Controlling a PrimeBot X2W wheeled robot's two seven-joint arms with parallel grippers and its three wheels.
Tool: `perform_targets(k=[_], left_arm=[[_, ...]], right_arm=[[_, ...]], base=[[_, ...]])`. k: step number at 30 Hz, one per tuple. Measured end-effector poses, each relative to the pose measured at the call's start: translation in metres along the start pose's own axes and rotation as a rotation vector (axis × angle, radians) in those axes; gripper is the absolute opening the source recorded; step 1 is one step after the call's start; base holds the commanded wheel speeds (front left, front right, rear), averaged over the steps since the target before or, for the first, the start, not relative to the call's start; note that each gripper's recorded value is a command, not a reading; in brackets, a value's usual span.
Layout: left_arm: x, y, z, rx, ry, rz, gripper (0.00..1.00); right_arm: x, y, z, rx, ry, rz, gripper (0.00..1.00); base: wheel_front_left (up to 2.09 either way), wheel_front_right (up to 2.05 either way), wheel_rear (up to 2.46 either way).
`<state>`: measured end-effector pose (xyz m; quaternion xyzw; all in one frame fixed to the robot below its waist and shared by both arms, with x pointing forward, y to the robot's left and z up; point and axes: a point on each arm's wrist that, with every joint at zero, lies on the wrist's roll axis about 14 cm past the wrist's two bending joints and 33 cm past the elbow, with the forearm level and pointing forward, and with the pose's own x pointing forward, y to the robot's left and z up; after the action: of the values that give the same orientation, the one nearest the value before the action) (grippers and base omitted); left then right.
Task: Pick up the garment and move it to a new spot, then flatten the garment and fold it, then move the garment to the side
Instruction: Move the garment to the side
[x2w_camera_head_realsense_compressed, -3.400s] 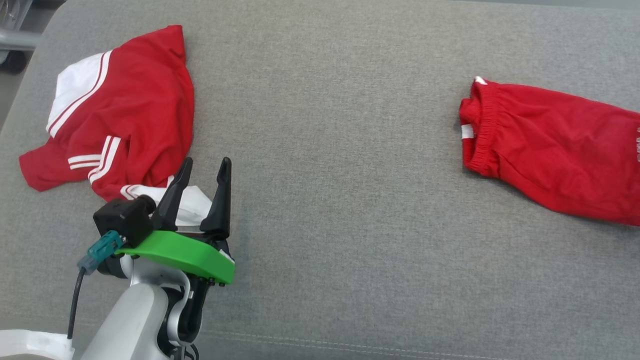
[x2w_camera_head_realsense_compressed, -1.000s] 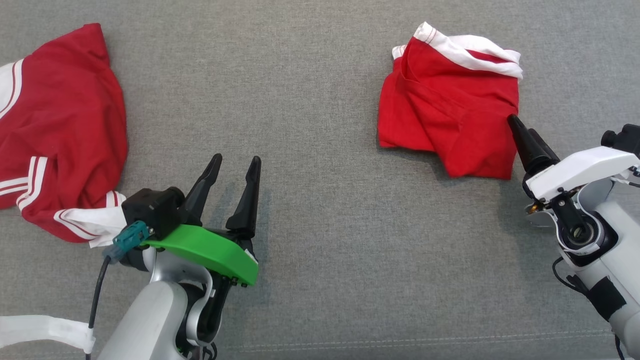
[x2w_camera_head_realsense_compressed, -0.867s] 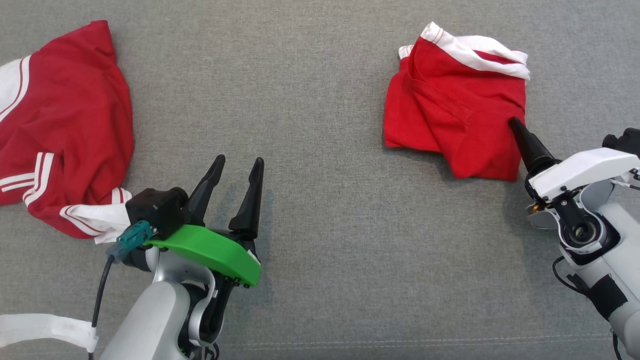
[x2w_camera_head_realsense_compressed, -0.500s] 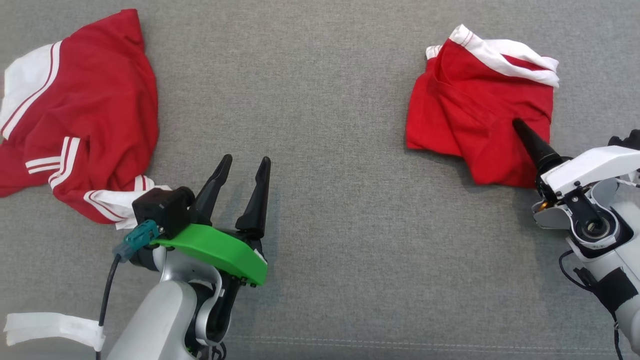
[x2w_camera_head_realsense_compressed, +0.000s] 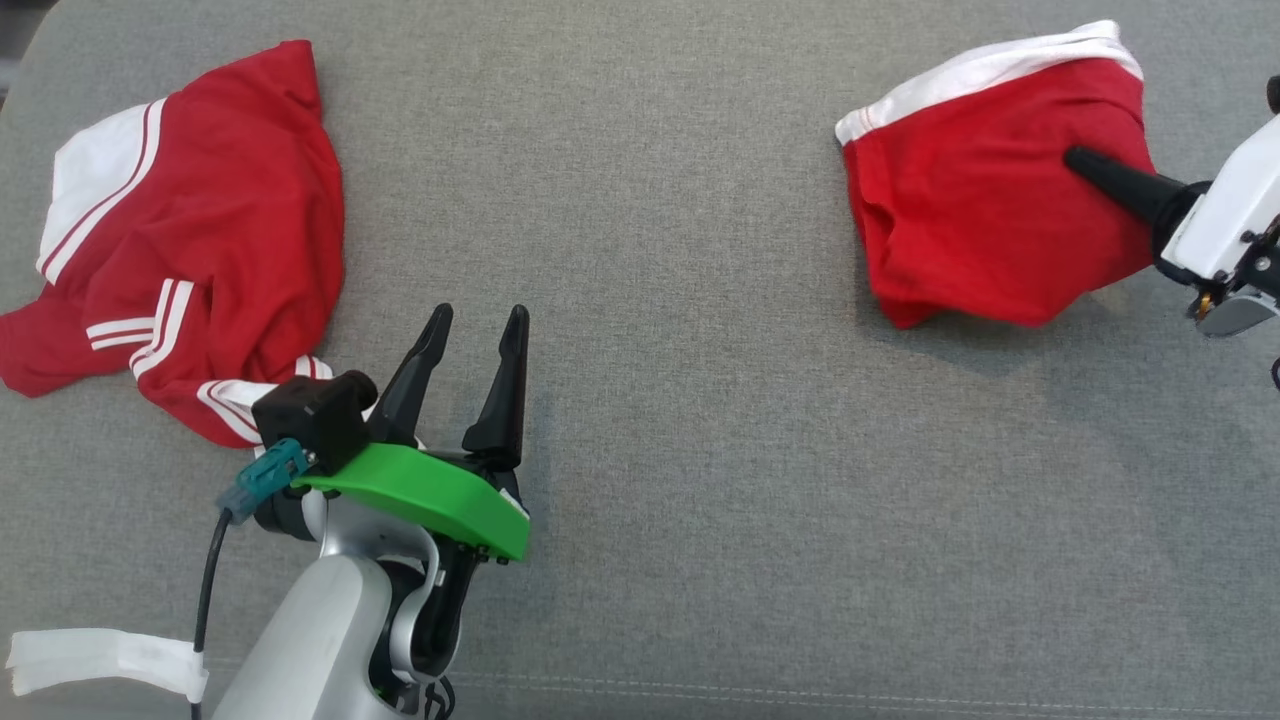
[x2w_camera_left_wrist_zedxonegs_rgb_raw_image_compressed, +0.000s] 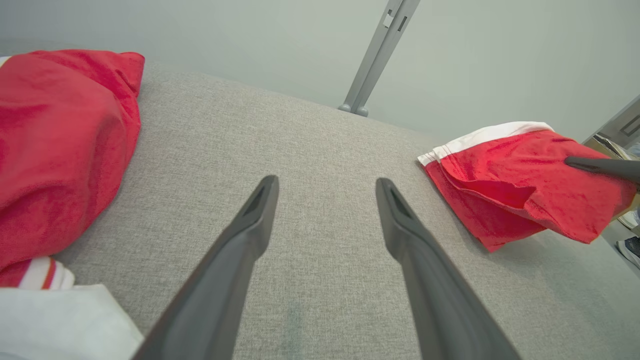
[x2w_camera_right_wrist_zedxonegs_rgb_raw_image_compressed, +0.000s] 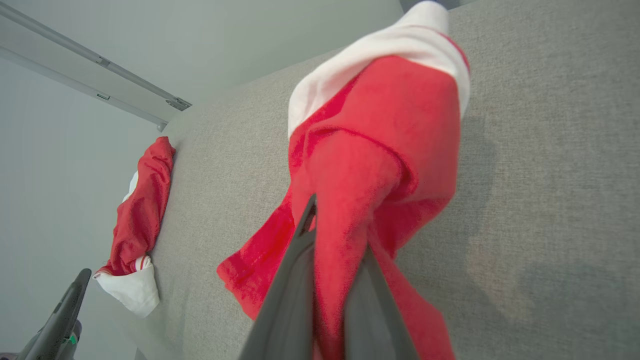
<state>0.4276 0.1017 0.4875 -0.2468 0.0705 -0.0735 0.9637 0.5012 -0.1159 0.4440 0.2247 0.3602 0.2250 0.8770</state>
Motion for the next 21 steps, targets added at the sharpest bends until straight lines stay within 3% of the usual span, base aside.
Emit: perform_targets(k=[6, 17, 21], left_arm=[[0.000, -0.006, 0.002, -0.019, -0.011, -0.010, 1.00], [0.007, -0.001, -0.009, -0.027, 0.020, -0.004, 1.00], [0.011, 0.003, -0.014, -0.020, 0.041, -0.005, 1.00]], right_arm=[[-0.014, 0.002, 0.023, -0.063, 0.033, -0.029, 0.00], [-0.015, -0.029, 0.019, 0.000, 0.094, -0.110, 0.00], [-0.023, -0.059, 0.028, 0.012, 0.091, -0.198, 0.00]], base=[[0.00, 0.00, 0.00], [0.00, 0.00, 0.00], [0.00, 0.00, 0.00]])
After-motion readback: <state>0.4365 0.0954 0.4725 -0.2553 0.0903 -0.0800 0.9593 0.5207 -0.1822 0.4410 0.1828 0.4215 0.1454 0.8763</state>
